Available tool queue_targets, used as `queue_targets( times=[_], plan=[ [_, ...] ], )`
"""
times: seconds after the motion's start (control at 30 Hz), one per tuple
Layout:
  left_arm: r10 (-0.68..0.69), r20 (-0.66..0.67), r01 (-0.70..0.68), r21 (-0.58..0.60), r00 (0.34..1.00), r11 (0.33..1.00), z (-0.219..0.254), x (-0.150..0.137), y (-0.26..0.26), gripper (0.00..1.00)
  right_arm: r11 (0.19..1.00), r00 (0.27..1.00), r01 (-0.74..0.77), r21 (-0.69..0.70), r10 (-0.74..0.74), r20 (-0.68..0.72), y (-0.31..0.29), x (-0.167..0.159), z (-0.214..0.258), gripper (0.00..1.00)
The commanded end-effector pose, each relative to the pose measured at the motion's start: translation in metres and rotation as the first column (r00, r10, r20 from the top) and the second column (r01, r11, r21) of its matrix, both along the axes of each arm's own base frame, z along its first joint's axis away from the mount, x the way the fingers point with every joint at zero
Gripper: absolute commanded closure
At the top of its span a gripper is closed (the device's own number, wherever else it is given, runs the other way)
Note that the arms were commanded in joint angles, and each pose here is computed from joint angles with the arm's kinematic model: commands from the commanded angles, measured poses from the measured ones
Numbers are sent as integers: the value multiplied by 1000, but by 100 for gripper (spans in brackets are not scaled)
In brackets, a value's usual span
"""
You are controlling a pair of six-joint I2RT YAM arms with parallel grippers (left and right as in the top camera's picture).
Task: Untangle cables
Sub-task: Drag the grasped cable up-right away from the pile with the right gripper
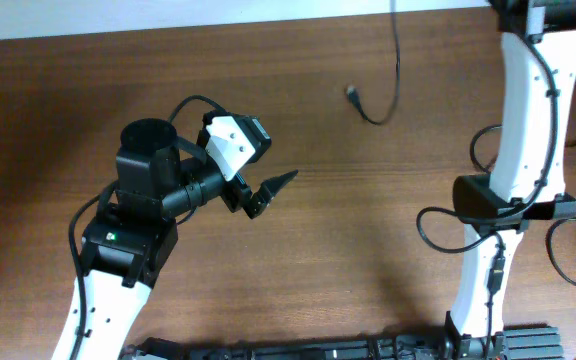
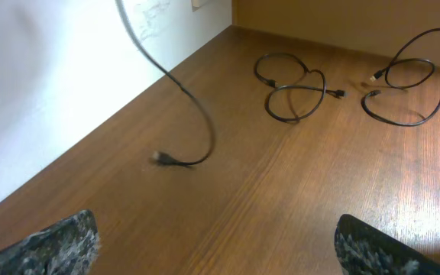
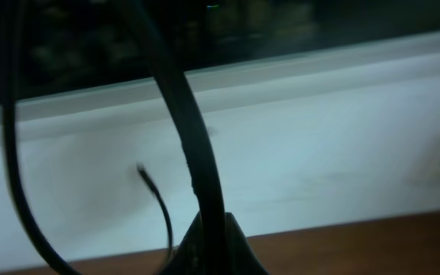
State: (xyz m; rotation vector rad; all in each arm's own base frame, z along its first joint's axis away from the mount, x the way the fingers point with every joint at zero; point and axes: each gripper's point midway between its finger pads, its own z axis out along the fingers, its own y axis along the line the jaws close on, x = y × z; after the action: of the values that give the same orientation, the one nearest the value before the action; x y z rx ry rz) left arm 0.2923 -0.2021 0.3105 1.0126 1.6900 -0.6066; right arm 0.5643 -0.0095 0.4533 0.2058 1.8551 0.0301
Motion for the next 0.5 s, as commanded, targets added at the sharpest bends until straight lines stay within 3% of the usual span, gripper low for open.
queue_targets(
  times=[0.0, 0.47],
  plan=[
    [-18, 12, 18, -7, 1000, 1000, 5, -2, -3, 1, 985, 985, 170, -15, -169, 26, -57, -5, 7, 96],
    [-18, 12, 18, -7, 1000, 1000, 5, -2, -3, 1, 940, 930, 333, 67, -340, 139, -146, -17, 33, 96]
  ],
)
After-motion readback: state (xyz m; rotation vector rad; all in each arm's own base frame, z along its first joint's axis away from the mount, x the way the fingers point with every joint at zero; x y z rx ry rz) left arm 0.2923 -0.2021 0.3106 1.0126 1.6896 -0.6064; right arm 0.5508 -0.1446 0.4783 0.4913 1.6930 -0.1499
